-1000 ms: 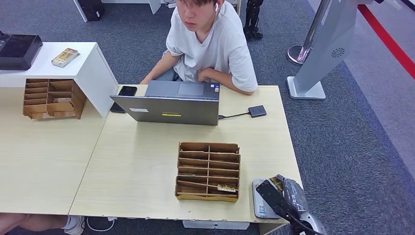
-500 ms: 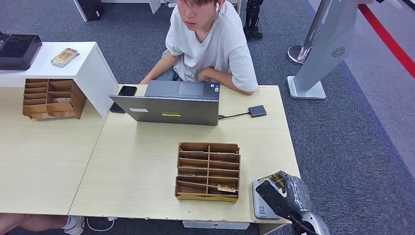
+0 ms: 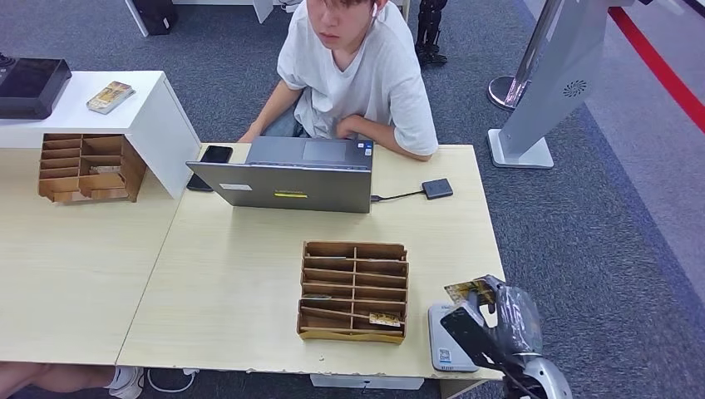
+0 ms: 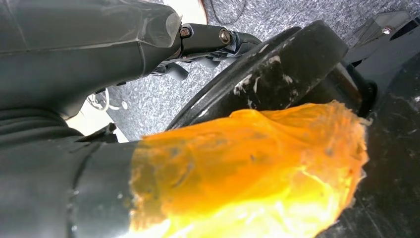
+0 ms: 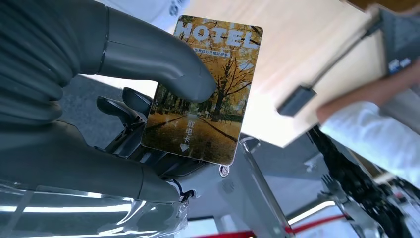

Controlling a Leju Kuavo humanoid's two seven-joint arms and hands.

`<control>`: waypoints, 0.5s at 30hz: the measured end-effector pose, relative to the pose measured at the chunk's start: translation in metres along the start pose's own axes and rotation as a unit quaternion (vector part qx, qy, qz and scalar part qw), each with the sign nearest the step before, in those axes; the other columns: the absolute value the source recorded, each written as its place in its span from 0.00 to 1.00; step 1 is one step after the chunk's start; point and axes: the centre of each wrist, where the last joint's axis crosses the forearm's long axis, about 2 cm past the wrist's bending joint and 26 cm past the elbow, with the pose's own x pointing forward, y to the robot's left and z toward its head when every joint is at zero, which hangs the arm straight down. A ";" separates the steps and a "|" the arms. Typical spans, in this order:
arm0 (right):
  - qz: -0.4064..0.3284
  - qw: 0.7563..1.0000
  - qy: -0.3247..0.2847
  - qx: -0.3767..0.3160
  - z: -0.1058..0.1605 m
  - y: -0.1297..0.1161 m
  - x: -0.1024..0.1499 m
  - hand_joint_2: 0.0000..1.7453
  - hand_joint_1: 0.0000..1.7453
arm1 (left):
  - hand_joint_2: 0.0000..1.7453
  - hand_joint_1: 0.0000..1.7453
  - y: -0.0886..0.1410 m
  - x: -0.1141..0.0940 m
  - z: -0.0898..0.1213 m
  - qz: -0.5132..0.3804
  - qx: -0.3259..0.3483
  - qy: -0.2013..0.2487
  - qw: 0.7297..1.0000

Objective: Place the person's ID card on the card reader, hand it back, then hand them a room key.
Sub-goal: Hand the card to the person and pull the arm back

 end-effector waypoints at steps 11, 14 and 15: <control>-0.036 0.988 -0.109 -0.098 -0.006 -0.017 0.030 1.00 1.00 | 0.00 0.00 0.000 0.000 0.000 -0.001 0.000 -0.002 1.000; -0.042 0.981 -0.141 -0.125 -0.012 -0.024 0.041 1.00 1.00 | 0.00 0.00 0.000 0.000 0.000 -0.004 0.000 -0.002 1.000; -0.043 0.979 -0.152 -0.132 -0.015 -0.026 0.046 1.00 1.00 | 0.00 0.00 0.000 0.000 0.000 -0.005 0.000 -0.002 1.000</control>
